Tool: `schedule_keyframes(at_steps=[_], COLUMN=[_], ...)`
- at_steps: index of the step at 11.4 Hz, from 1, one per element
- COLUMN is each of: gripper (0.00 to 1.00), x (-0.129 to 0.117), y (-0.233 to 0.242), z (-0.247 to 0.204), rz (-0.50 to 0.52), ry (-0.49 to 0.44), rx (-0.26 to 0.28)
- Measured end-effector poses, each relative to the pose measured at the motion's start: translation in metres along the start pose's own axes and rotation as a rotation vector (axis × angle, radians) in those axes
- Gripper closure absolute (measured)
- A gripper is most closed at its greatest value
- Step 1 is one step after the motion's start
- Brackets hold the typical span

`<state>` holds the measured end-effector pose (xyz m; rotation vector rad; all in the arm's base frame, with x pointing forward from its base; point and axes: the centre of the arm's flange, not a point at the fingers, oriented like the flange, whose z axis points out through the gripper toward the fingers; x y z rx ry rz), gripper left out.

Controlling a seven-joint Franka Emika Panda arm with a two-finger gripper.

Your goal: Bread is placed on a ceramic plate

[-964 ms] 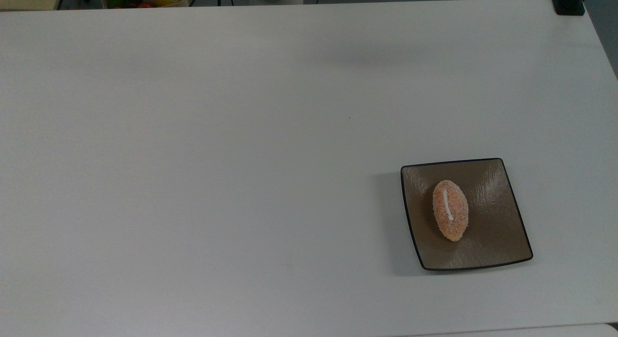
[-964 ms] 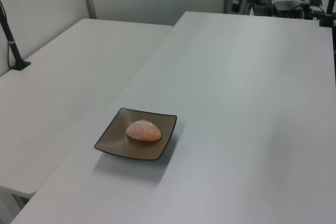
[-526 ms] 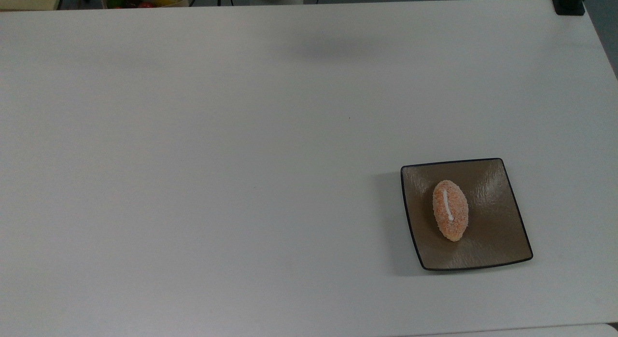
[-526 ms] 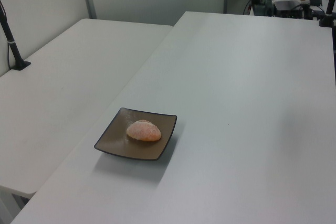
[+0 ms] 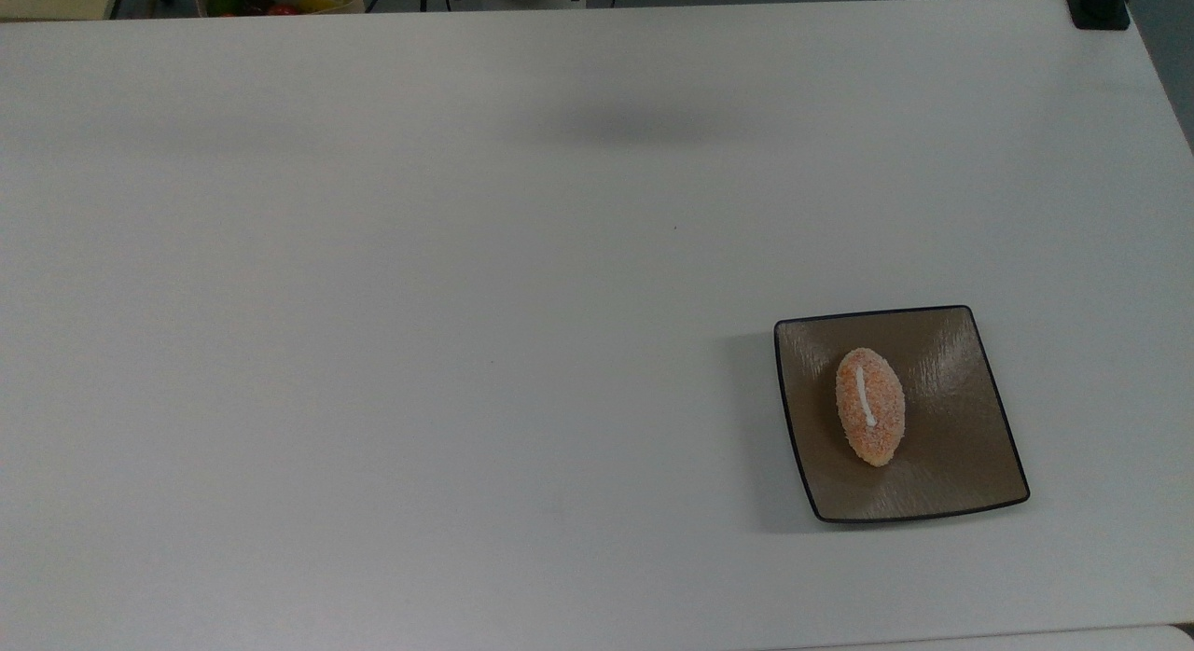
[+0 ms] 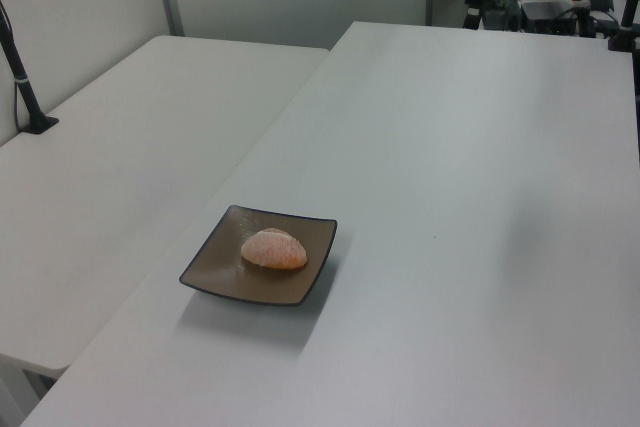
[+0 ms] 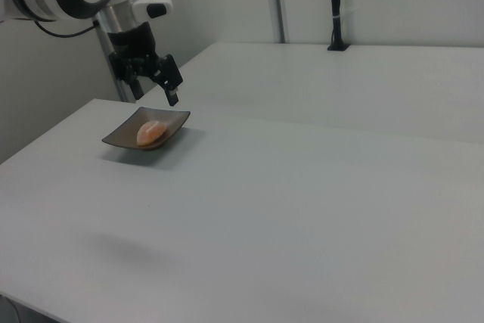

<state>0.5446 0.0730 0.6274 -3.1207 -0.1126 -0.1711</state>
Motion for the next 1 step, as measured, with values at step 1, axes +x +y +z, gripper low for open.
schedule_keyframes(at_steps=[1], gripper=[0.0], x=[0.0001], y=[0.0012], z=[0.0007], rz=[-0.003], ry=[0.0], rx=[0.0])
